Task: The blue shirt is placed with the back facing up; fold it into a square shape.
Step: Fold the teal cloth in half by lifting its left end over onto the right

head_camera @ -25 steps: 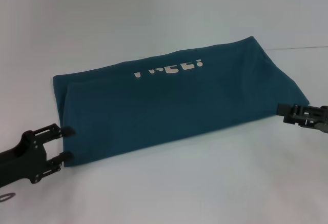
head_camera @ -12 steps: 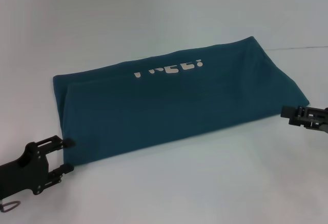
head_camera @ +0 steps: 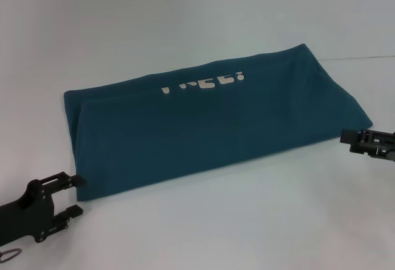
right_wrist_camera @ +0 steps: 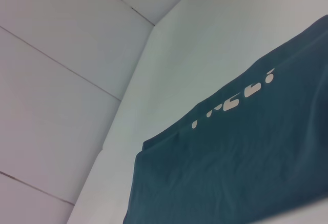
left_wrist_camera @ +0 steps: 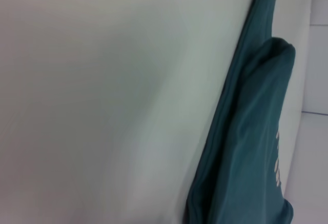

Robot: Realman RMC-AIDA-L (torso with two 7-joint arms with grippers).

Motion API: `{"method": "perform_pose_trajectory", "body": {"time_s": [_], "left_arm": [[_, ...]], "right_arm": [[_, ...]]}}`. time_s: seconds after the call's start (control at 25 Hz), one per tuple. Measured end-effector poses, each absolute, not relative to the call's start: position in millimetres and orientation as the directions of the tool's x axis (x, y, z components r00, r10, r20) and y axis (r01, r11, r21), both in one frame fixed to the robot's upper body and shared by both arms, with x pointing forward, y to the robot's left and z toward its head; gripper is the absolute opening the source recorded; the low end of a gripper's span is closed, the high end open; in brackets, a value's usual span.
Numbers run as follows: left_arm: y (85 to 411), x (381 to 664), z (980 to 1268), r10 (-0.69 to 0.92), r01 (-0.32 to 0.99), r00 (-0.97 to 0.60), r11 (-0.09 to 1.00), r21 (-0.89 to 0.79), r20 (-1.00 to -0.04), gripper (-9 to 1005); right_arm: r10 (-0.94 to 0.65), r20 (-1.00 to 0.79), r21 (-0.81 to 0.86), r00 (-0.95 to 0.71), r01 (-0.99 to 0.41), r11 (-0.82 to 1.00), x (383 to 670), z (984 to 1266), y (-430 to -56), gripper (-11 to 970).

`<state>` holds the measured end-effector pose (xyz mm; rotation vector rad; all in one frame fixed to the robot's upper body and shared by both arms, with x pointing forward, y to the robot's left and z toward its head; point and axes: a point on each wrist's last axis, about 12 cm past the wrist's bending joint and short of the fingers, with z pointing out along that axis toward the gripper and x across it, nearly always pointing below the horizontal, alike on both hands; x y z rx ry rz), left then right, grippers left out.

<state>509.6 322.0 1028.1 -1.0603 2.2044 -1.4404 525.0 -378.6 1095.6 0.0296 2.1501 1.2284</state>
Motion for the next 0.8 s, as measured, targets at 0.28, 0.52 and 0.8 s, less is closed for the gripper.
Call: {"method": "perform_pose_trajectory", "body": {"time_s": [0.28, 0.52, 0.8], "left_arm": [[319.6, 514.7, 1026.8, -0.728, -0.421, -0.673, 0.229, -0.878, 0.133, 658], [319.2, 516.7, 1024.6, -0.737, -0.430, -0.663, 0.234, -0.872, 0.129, 658], [314.6, 523.5, 1025.6, -0.738, -0.423, -0.665, 0.242, -0.873, 0.117, 657]], "right_arm": [[0.326, -0.524, 0.778, -0.787, -0.286, 0.560, 524.2, 1095.2, -379.0, 826], [0.327, -0.523, 0.778, -0.787, -0.284, 0.560, 523.8, 1094.9, -379.4, 825], [0.329, -0.523, 0.778, -0.787, -0.283, 0.561, 523.7, 1094.9, -379.6, 826]]}}
